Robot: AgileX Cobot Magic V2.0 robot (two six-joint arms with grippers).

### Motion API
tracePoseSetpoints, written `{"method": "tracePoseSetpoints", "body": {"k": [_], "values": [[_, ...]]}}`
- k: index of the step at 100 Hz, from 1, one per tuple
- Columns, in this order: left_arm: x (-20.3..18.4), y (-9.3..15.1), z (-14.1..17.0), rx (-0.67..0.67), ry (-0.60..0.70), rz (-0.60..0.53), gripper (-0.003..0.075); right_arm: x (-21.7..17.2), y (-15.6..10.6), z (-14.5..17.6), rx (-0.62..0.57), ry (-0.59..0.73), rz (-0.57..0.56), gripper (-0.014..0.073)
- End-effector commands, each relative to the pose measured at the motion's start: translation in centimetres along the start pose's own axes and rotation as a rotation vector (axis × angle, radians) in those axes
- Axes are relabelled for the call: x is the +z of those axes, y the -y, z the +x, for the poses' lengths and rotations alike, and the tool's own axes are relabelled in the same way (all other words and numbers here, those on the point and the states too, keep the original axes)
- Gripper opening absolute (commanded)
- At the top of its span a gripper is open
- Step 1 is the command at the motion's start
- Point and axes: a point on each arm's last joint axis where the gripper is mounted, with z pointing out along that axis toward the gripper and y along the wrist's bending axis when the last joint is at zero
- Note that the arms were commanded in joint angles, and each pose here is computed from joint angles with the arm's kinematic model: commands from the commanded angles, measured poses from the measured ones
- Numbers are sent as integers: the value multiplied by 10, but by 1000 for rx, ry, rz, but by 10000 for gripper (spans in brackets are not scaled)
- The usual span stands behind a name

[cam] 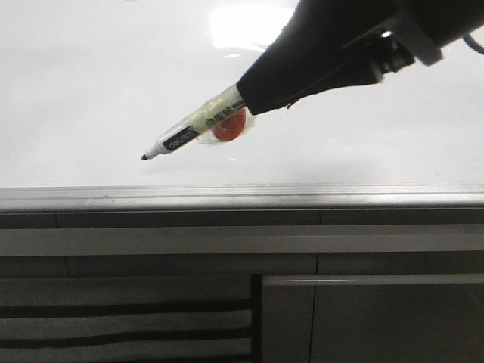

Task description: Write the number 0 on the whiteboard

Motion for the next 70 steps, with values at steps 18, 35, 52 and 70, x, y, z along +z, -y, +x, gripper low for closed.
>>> {"method": "tracePoseSetpoints", "body": {"k": [18,35,52,70], "values": [[-31,-10,-36,9,104,-156,281,17,22,-28,-27,48,78,-76],[-39,-11,-39,22,84,-193,281,32,36,-38,-62,47,132,-76],[-40,-11,-39,23,81,-198,281,23,53,-55,-98,117,292,-76],[-40,-11,-39,23,81,-198,281,-20,68,-65,-124,183,407,-76]]}}
